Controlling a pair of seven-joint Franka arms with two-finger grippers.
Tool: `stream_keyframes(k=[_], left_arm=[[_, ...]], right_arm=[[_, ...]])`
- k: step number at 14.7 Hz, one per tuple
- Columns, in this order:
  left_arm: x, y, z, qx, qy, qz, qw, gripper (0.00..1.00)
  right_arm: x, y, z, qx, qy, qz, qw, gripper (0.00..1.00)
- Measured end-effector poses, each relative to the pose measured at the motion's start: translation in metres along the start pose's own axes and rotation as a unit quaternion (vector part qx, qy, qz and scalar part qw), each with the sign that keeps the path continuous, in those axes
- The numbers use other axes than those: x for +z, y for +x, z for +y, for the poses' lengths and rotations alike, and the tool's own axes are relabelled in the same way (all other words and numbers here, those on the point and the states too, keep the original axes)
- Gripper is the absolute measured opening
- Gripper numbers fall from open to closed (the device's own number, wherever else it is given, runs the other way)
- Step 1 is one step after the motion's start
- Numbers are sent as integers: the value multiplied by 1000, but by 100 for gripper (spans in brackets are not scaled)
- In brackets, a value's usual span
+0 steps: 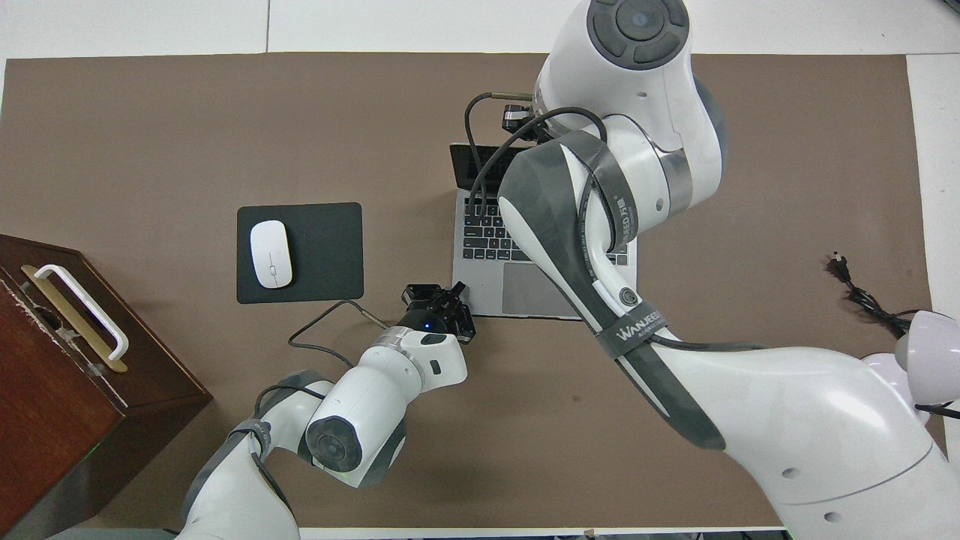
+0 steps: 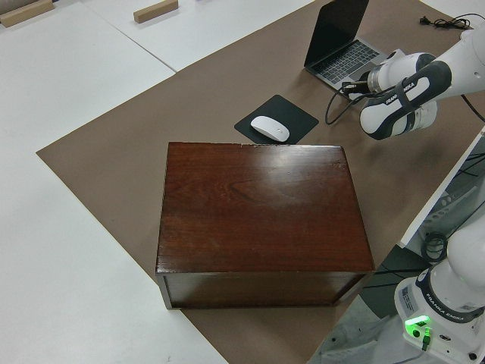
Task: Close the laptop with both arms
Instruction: 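Hold the laptop base with the left gripper while the right gripper pushes the lid, then press the laptop lid down toward the keyboard with the right gripper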
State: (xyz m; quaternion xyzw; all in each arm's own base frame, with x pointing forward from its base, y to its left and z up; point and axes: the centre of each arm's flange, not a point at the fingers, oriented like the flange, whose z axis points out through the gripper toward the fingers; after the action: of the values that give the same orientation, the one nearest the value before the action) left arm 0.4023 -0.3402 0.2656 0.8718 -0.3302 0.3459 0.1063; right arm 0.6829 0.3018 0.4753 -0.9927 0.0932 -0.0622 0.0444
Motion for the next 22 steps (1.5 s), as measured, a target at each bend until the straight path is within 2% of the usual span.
stream_keyframes(k=[7,10,13,17,22], left_arm=[[-3,-4,3,3,-1,1,1000,1],[-4,-6,3,4,-1,2,1000,1],[-5,-7,4,5,-1,2,1000,1],[-6,-7,4,8,-1,2,1000,1],[-6,-7,4,10,-1,2,1000,1]], right_arm=[[22,-19,21,52,53,-104,992,1],[40,-36,45,67,42,-144,986,1],[51,-54,57,71,27,-165,983,1],[56,-64,63,78,31,-184,979,1],[63,-76,72,54,16,-217,975,1]])
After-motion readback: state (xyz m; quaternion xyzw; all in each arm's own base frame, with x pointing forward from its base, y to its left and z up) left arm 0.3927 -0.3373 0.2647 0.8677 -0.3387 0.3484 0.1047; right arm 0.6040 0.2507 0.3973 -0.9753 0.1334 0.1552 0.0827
